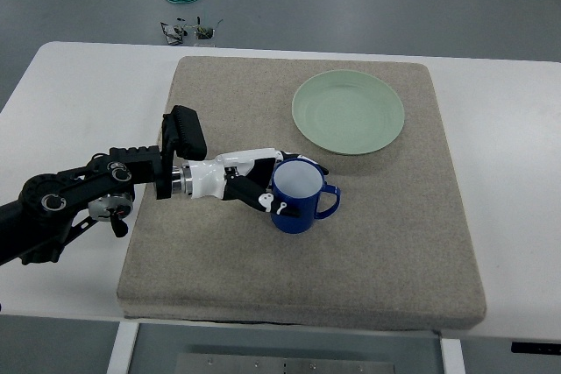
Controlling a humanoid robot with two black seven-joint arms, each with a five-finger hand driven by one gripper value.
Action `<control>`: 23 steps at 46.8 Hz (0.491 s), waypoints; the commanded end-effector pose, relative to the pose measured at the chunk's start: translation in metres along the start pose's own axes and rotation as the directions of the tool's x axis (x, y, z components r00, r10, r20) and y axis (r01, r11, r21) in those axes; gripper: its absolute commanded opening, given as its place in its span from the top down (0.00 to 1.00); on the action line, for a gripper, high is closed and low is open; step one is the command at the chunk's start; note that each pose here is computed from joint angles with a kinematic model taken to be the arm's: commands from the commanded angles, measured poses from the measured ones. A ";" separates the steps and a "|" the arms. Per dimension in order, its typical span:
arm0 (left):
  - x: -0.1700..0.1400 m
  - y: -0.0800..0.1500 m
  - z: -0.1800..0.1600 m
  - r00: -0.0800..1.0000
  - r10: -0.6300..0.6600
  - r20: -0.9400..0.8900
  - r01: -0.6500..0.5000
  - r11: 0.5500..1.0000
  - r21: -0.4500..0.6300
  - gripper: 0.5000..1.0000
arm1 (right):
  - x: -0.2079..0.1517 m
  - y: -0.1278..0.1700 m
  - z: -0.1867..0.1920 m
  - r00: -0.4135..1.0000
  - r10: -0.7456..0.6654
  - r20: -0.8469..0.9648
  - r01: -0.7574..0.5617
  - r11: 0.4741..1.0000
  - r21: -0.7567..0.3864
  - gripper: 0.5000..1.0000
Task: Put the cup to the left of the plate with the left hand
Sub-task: 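Wrap the left hand fingers around the blue mug body, then lift the blue mug and carry it away from the robot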
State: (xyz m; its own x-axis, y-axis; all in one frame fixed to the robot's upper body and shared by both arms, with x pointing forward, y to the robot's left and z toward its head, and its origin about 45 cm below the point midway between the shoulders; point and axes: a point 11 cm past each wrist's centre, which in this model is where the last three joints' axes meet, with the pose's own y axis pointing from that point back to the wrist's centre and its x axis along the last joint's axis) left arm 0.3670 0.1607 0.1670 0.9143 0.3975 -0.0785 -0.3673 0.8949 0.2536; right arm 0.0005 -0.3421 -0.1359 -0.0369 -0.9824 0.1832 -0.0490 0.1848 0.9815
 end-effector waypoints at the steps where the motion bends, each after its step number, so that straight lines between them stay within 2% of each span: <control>1: 0.001 -0.001 -0.003 1.000 0.005 -0.003 -0.005 1.000 0.006 0.52 | 0.000 0.000 0.000 1.000 0.000 0.000 0.000 1.000 0.000 0.13; 6: 0.001 -0.003 -0.003 1.000 0.004 -0.003 -0.004 1.000 0.006 0.75 | 0.000 0.000 0.000 1.000 0.000 0.000 0.000 1.000 0.000 0.13; 9: 0.000 -0.003 -0.003 1.000 0.003 -0.003 -0.002 1.000 0.005 0.80 | 0.000 0.000 0.000 1.000 0.000 0.000 0.000 1.000 0.000 0.13; 23: 0.002 -0.005 0.002 1.000 0.009 -0.011 -0.009 1.000 -0.016 0.80 | 0.000 0.000 0.000 1.000 0.000 0.000 0.000 1.000 0.000 0.13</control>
State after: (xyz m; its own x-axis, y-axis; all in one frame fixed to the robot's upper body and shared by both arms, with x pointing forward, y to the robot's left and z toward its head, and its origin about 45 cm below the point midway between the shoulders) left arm 0.3698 0.1578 0.1663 0.9107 0.4047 -0.0826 -0.3746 0.8935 0.2478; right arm 0.0005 -0.3421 -0.1359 -0.0369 -0.9824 0.1832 -0.0489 0.1849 0.9815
